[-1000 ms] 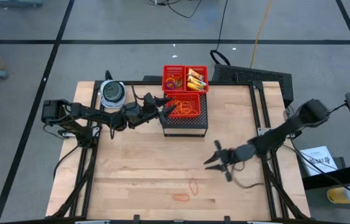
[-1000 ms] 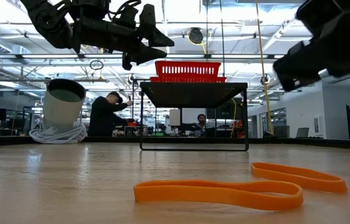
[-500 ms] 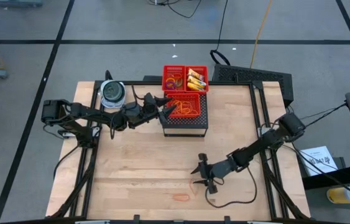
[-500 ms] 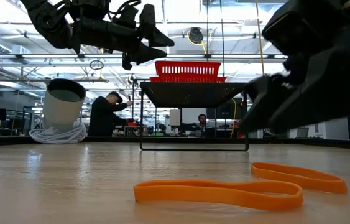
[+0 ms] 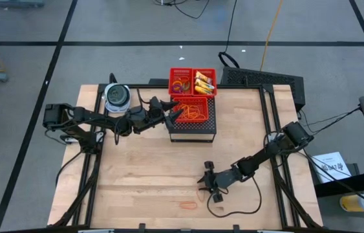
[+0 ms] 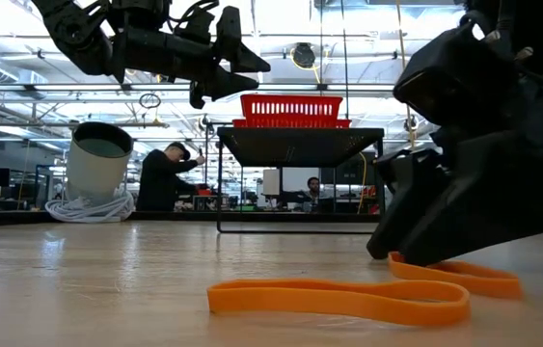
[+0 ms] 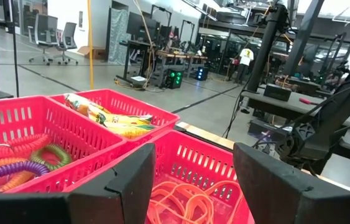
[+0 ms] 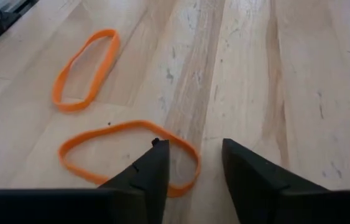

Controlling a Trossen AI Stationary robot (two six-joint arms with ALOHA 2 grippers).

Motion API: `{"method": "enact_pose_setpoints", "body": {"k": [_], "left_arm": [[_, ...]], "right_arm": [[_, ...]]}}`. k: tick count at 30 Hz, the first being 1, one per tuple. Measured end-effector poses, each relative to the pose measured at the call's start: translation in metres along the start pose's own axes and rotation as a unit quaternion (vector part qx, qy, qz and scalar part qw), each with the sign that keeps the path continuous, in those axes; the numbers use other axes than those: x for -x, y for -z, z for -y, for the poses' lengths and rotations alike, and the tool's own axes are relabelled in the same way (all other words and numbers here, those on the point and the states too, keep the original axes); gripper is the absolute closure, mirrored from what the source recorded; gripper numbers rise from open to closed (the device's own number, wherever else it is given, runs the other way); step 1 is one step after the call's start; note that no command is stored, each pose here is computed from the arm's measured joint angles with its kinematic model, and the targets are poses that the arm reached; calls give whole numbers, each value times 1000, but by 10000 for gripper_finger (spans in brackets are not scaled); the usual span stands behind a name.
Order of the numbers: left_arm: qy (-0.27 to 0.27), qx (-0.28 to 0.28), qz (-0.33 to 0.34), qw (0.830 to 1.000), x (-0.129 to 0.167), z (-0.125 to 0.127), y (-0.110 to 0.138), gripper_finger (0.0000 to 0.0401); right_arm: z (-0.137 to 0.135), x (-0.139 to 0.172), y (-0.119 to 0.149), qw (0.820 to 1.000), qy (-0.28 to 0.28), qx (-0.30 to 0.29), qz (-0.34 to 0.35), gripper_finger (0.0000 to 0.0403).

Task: Pick & Place Office Desk Supplies
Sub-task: Put the orange rubber band in the bottom red bin on the shelf

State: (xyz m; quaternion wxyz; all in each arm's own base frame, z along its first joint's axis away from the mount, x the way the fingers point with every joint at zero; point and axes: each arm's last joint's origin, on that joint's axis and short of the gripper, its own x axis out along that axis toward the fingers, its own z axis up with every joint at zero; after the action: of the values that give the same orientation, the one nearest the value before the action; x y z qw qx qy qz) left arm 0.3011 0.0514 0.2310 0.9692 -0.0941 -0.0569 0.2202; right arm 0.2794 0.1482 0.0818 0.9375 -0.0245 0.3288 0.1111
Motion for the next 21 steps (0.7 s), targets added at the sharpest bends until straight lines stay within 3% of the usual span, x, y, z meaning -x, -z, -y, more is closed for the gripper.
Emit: {"method": "enact_pose_setpoints", "body": {"k": [9,12,16,21], "left_arm": [[0,3,1,1000,0,0,0,178],[10,53,-1,999,0,2,0,178],[68,135,1,989,2,6,-5,178],[172,112,-14,979,8,17,-12,178]], "right_arm": [[2,0,3,1000,10,25,-14,379],[3,1,2,999,8,33,-16,397],[4,6,-4,999,6,49,-9,400],[8,21,-18,997,10,70,8,401]]}}
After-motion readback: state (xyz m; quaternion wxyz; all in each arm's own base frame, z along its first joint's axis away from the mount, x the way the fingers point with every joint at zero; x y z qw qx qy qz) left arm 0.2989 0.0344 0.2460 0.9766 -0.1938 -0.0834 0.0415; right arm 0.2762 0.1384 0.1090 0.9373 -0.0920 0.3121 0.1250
